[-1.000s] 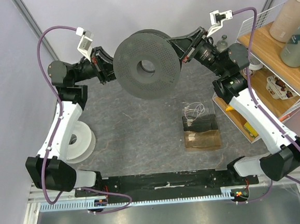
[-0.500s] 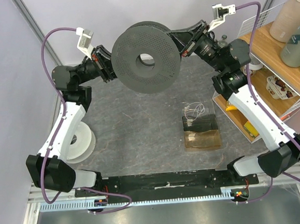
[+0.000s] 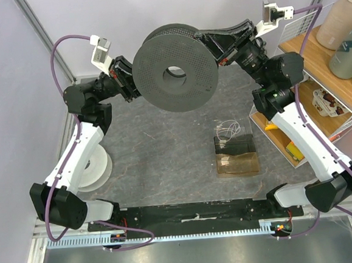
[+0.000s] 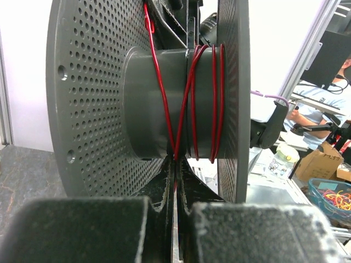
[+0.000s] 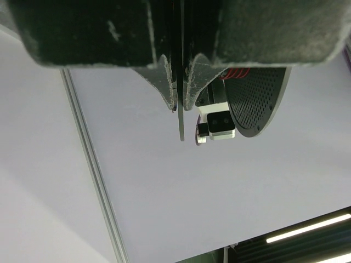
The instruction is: Wrap the cables
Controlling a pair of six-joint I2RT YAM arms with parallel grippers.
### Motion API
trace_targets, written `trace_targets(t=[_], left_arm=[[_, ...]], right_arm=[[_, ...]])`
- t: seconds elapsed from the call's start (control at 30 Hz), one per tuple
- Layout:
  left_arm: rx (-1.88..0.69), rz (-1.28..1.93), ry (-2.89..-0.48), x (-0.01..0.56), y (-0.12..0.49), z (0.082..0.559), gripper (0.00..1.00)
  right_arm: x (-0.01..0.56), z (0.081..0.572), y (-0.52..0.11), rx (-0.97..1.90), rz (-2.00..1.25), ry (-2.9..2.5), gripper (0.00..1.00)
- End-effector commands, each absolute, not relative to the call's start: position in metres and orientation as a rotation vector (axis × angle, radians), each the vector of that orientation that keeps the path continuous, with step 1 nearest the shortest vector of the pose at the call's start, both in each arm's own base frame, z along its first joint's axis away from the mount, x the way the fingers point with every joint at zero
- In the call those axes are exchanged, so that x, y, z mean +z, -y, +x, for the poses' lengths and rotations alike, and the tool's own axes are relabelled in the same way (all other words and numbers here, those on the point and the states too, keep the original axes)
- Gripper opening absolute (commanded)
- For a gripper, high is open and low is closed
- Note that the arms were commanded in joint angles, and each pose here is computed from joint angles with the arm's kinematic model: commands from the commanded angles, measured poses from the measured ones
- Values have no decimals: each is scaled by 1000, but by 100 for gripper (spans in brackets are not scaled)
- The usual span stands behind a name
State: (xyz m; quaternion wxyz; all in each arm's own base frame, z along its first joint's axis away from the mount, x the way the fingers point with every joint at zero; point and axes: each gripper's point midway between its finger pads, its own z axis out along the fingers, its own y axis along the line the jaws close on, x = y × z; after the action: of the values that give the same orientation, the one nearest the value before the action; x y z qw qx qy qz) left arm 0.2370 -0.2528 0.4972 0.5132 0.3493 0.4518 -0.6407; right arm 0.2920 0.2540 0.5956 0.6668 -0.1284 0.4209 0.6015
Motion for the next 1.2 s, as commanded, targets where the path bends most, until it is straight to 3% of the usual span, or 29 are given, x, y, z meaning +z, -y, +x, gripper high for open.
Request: trace_targets(t=[0.0,0.13,0.6,0.93,1.17], left_arm=[[-1605,1058,-1126,473,262,200,2],[-1587,1033,-1143,466,259,207,3],[-1487,895,-1263,436,227,240,22],[-1437,835,-1330,418,201,241,36],[-1387,865,-1354,402,191,236,40]], right_arm=[[662,271,-205,1301,-104,-647,0],[655,272,-206,1279,-110,-666,0],[620,303,-206,1224,-53,-786,0],[610,310,-206,1192,-78,-806,0],[572,324,-214,1161,-96,-897,0]])
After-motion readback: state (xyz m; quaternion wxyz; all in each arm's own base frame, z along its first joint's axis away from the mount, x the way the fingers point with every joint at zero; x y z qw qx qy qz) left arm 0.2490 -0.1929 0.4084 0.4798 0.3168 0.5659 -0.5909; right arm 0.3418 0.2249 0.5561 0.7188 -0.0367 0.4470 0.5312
